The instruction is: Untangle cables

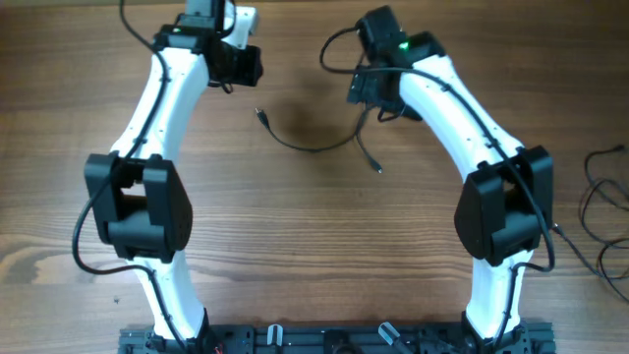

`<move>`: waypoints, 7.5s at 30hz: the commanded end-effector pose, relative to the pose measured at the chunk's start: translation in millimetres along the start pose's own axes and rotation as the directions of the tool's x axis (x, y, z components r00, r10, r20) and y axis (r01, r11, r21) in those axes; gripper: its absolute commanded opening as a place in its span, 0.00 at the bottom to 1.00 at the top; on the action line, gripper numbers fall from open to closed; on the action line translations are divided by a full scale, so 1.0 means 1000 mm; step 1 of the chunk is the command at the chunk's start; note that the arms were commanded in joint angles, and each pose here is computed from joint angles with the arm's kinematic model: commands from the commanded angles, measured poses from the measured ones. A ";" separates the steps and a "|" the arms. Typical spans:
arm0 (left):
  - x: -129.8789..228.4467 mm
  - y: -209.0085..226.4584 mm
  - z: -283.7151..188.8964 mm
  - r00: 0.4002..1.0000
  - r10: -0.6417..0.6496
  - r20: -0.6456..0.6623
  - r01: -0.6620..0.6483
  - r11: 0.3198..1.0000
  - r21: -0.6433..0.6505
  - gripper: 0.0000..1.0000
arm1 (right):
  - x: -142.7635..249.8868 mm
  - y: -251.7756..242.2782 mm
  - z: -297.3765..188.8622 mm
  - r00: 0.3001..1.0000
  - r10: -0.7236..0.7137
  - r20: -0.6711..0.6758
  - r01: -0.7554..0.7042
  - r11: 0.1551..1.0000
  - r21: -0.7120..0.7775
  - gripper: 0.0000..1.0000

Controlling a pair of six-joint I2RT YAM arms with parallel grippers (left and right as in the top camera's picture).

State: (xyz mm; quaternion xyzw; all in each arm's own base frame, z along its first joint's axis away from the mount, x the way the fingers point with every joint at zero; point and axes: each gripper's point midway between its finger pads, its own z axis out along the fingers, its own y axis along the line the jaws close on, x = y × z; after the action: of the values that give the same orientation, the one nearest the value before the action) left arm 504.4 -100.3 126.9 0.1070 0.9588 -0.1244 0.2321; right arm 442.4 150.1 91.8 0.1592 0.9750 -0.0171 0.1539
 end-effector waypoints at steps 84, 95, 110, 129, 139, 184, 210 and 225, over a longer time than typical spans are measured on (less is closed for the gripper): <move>-0.005 0.027 -0.058 0.998 -0.035 0.061 0.031 0.997 0.074 0.56 | 0.045 0.030 0.081 0.988 -0.156 0.002 0.156 0.988 0.018 0.40; -0.001 0.027 -0.057 0.999 -0.019 0.044 0.015 0.997 0.075 0.57 | 0.046 0.032 0.081 0.988 -0.153 -0.003 0.153 0.988 0.008 0.49; -0.001 0.027 -0.057 0.999 -0.019 0.045 0.015 0.997 0.075 0.57 | 0.052 0.032 0.089 0.988 -0.156 -0.022 0.156 0.988 0.002 0.53; 0.001 0.029 -0.058 0.999 -0.024 0.038 0.021 0.997 0.074 0.58 | -0.025 0.005 -0.047 0.982 -0.066 0.178 0.082 0.993 -0.085 0.04; 0.010 0.020 -0.059 0.999 -0.040 0.002 0.040 0.992 0.122 0.59 | -0.073 -0.117 -0.115 0.960 0.022 0.280 -0.027 1.000 0.015 0.04; 0.048 -0.201 -0.056 0.936 0.350 -0.037 -0.323 0.896 0.306 0.65 | -0.201 -0.466 -0.177 0.661 0.377 0.649 -0.448 0.892 -0.062 0.04; 0.067 -0.219 -0.064 0.933 0.347 -0.093 -0.300 0.895 0.329 0.65 | -0.167 -0.513 0.038 0.803 0.454 0.386 -0.544 0.824 0.162 0.30; 0.056 -0.217 -0.062 0.934 0.353 -0.048 -0.324 0.897 0.302 0.73 | -0.156 -0.390 0.025 0.890 0.405 0.212 -0.443 0.878 0.181 1.00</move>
State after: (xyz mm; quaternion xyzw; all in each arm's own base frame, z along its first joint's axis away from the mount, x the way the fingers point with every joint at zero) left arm 368.0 -281.2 172.7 0.3105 0.9136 -0.2155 0.1497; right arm 460.8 -293.3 84.2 0.3678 0.9017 -0.0855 0.2106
